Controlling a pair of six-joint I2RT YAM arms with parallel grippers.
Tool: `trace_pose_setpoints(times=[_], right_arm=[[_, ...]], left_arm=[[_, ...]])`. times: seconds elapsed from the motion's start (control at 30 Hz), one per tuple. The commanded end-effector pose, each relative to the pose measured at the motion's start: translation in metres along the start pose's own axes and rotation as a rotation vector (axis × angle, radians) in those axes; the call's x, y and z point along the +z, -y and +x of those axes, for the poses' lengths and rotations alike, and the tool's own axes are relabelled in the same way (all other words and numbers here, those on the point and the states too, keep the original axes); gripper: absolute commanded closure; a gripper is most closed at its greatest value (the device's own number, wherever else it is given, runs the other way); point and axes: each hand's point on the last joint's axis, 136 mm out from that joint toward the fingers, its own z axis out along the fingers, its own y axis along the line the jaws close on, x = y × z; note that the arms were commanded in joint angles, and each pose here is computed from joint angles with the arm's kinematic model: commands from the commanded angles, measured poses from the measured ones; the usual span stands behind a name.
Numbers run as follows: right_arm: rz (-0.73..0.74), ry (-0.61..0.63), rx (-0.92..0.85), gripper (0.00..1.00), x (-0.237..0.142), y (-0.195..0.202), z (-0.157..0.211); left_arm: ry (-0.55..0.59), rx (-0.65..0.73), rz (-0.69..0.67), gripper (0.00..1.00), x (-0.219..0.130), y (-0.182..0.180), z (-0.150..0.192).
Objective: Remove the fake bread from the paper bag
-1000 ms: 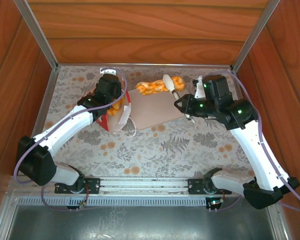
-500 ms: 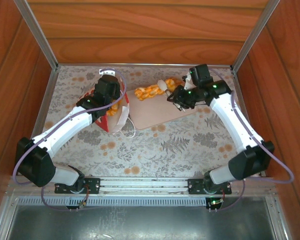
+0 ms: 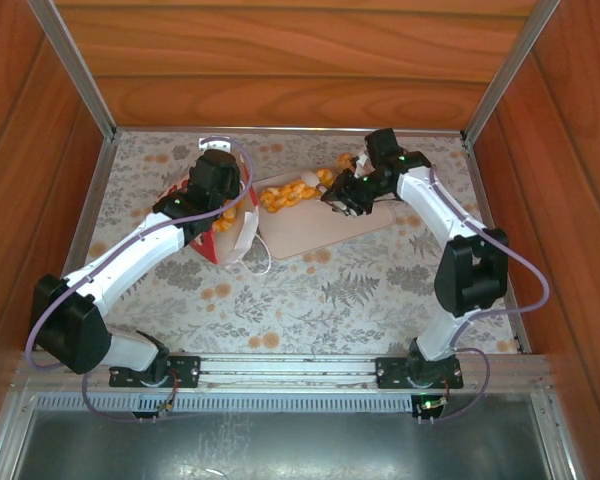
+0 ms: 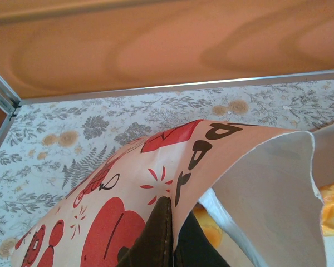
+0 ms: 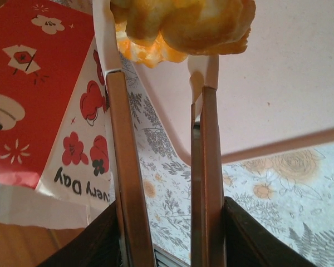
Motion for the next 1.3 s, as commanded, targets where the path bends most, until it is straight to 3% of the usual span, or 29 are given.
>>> trace_pose_setpoints(times=[0.0, 0.47, 0.77, 1.27], right_arm=[[-0.121, -0.016, -0.027, 0.55, -0.003, -0.026, -0.010], [-0.162, -0.044, 0.065, 0.35, 0.021, -0.004, -0.035], [-0.137, -0.032, 0.101, 0.41, 0.033, 0.015, -0.045], [-0.038, 0.064, -0.005, 0.53, 0.023, 0.021, -0.064]], left_arm=[[0.063, -0.031, -0.006, 1.00, -0.010, -0.005, -0.019], [0.050, -0.034, 0.035, 1.00, -0.006, 0.005, -0.018], [0.052, -0.037, 0.035, 1.00, -0.007, 0.004, -0.017], [0.047, -0.037, 0.051, 1.00, -0.006, 0.007, -0.016]])
